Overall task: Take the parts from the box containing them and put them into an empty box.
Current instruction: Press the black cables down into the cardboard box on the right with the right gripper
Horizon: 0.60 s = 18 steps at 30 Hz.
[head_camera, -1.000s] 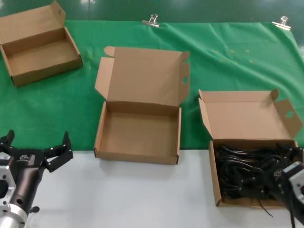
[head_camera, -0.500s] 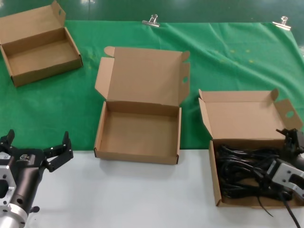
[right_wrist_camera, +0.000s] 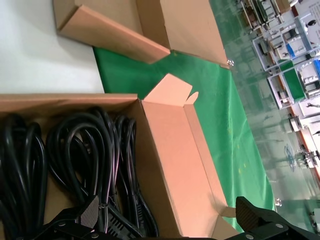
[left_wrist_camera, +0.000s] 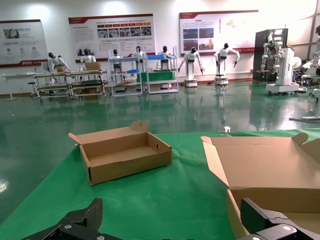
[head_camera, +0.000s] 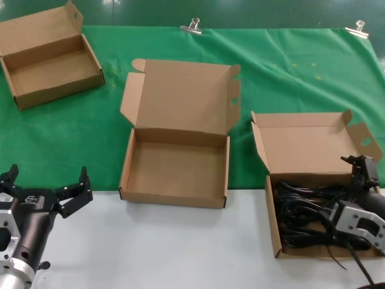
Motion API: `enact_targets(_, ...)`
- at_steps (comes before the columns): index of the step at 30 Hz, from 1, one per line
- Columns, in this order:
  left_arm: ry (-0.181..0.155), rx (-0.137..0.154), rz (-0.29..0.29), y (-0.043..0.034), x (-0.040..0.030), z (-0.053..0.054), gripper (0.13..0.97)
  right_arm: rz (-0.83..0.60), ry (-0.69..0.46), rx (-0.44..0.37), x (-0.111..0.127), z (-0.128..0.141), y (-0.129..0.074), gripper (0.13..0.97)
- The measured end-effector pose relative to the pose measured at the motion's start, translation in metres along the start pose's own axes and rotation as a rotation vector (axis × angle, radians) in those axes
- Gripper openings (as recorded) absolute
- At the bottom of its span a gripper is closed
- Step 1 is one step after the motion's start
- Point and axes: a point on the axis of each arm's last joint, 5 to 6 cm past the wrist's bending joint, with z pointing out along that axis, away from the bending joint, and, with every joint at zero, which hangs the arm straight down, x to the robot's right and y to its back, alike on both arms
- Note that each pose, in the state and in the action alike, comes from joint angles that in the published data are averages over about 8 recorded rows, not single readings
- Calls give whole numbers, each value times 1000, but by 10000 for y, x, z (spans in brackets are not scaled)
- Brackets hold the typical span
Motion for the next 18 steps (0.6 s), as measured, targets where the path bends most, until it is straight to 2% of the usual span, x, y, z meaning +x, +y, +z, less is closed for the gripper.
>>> enact_targets(10,0,0,0,0,0,0,966,-1,-11,3,-23,-154,14,966)
enact_targets(18,0,0,0,0,0,0,966,-16,-32,-15,-103,-150,95,966)
